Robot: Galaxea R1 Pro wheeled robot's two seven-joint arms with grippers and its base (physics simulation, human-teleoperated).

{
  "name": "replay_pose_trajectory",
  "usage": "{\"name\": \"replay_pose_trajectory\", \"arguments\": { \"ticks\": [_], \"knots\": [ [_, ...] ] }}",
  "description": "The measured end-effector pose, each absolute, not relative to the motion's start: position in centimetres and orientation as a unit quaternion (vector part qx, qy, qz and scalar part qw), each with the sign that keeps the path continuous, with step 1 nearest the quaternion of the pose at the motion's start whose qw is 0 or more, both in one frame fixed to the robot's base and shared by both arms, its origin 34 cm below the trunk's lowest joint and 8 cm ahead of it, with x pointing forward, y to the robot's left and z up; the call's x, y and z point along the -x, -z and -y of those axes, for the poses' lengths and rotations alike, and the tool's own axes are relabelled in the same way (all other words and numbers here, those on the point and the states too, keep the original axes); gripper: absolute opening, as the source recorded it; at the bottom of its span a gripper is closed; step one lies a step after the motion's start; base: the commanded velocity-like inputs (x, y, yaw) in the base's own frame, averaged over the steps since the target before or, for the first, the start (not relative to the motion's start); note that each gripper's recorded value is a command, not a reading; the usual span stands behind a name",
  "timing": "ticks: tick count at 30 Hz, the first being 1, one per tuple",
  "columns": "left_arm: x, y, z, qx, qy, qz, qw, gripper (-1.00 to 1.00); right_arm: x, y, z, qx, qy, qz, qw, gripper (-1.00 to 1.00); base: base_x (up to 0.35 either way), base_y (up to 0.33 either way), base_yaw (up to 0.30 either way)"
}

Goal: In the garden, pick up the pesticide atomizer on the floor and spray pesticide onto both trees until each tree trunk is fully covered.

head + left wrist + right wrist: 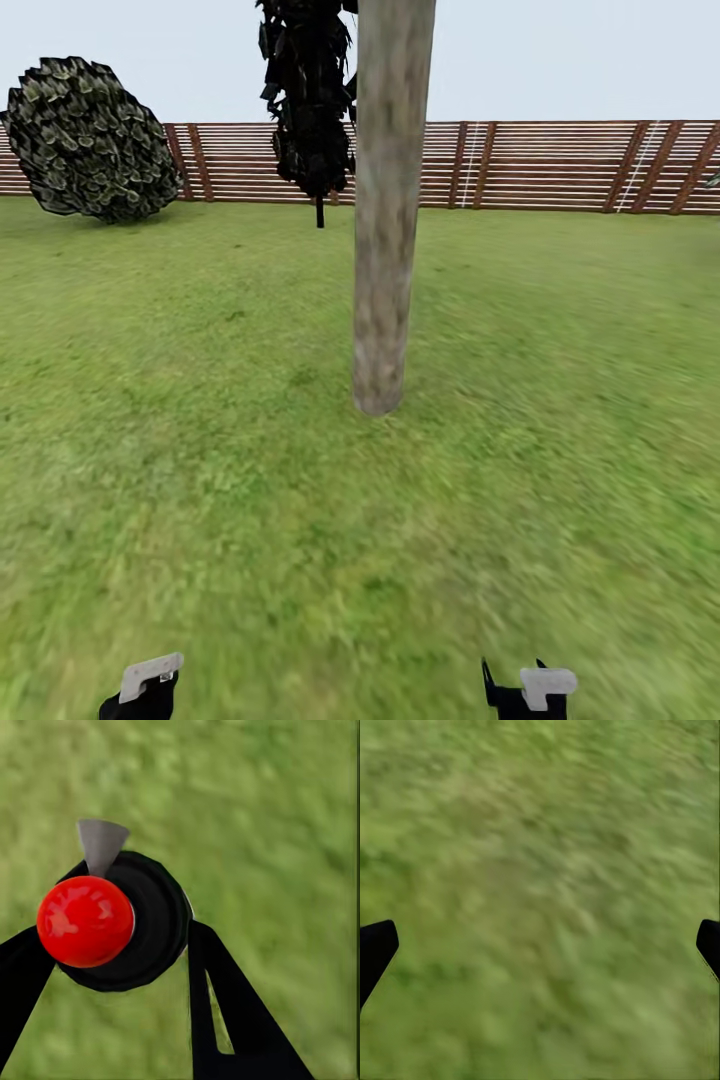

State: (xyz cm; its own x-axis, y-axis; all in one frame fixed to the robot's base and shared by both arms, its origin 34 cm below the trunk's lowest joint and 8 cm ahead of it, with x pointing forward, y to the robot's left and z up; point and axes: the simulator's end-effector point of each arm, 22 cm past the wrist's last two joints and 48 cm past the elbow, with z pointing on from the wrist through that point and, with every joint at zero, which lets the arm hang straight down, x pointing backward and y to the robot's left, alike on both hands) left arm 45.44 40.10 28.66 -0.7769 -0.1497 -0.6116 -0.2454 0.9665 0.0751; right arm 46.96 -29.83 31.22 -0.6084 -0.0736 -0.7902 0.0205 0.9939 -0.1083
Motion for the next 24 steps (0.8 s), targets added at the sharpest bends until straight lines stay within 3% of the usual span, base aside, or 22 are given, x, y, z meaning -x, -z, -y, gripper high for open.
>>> {"name": "replay_pose_trajectory", "arguments": {
  "ticks": [24],
  "knots": [
    [-45.44,-28.66,-40.07,0.104,-0.075,-0.940,0.317,-1.00,-46.96,-31.23,29.86,0.014,0.054,-0.895,0.442,1.00,0.333,-0.096,-0.004]
  ]
}}
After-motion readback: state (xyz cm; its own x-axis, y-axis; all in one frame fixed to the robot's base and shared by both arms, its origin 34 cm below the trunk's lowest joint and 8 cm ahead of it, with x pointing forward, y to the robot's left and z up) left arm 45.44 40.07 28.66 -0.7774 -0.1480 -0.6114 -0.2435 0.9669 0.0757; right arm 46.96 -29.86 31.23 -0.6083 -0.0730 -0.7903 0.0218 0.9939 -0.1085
